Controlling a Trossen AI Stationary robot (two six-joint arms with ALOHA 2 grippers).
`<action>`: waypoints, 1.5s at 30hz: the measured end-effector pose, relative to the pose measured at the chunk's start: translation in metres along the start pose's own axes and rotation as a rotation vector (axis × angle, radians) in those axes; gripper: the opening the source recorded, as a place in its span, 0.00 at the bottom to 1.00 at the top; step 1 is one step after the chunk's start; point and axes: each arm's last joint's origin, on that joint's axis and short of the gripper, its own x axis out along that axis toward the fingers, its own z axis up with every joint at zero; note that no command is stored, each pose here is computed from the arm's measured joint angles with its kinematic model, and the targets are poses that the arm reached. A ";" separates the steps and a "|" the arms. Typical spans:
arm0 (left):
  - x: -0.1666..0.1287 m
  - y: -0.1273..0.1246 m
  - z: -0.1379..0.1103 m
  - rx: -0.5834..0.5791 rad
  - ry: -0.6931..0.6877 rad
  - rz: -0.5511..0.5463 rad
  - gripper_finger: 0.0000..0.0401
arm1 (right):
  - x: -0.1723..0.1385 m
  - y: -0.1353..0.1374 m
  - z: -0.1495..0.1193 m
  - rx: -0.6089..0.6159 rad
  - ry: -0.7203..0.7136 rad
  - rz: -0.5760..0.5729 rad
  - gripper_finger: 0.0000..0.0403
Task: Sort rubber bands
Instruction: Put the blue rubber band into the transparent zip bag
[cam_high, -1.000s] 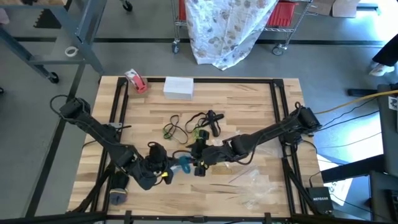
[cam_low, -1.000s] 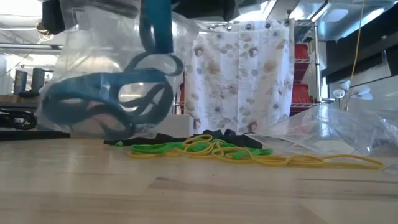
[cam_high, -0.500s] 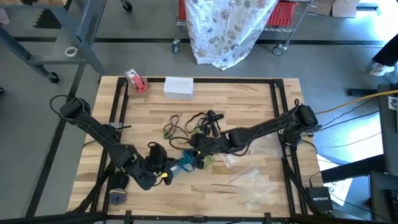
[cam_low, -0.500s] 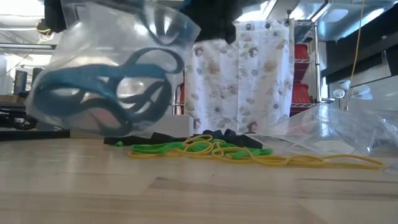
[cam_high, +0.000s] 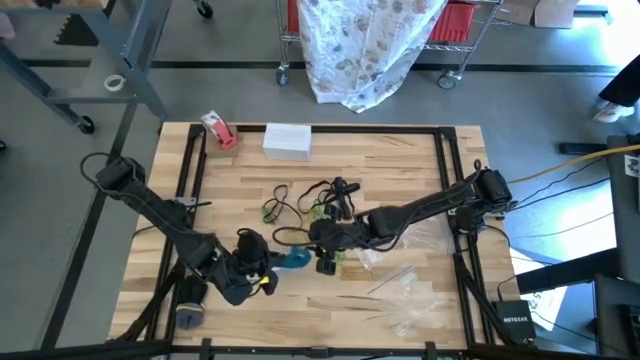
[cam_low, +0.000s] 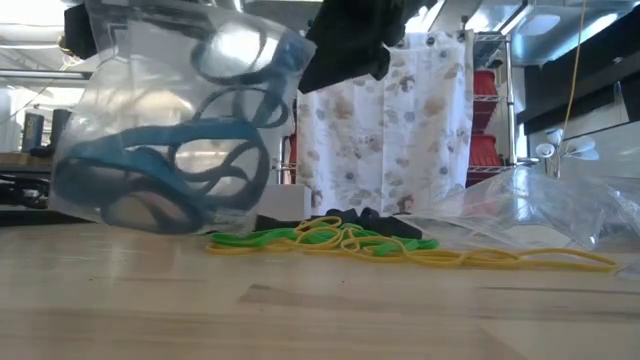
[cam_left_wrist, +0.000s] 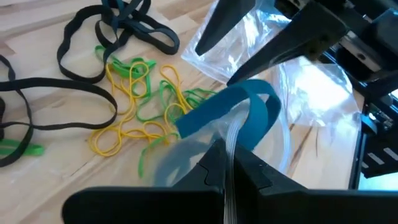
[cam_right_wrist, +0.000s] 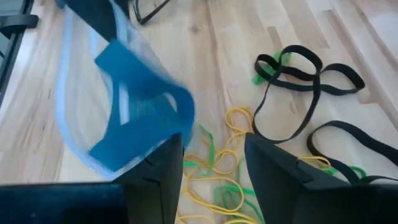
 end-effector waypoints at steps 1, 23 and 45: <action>0.000 0.000 0.000 -0.001 -0.001 0.000 0.00 | 0.000 0.000 0.000 0.000 0.000 0.000 0.40; -0.006 -0.003 -0.006 0.131 0.012 -0.026 0.00 | 0.026 0.008 -0.016 -0.607 0.061 0.184 0.40; -0.006 -0.002 -0.005 0.179 0.011 -0.022 0.00 | 0.032 0.011 0.002 -0.542 -0.136 0.098 0.40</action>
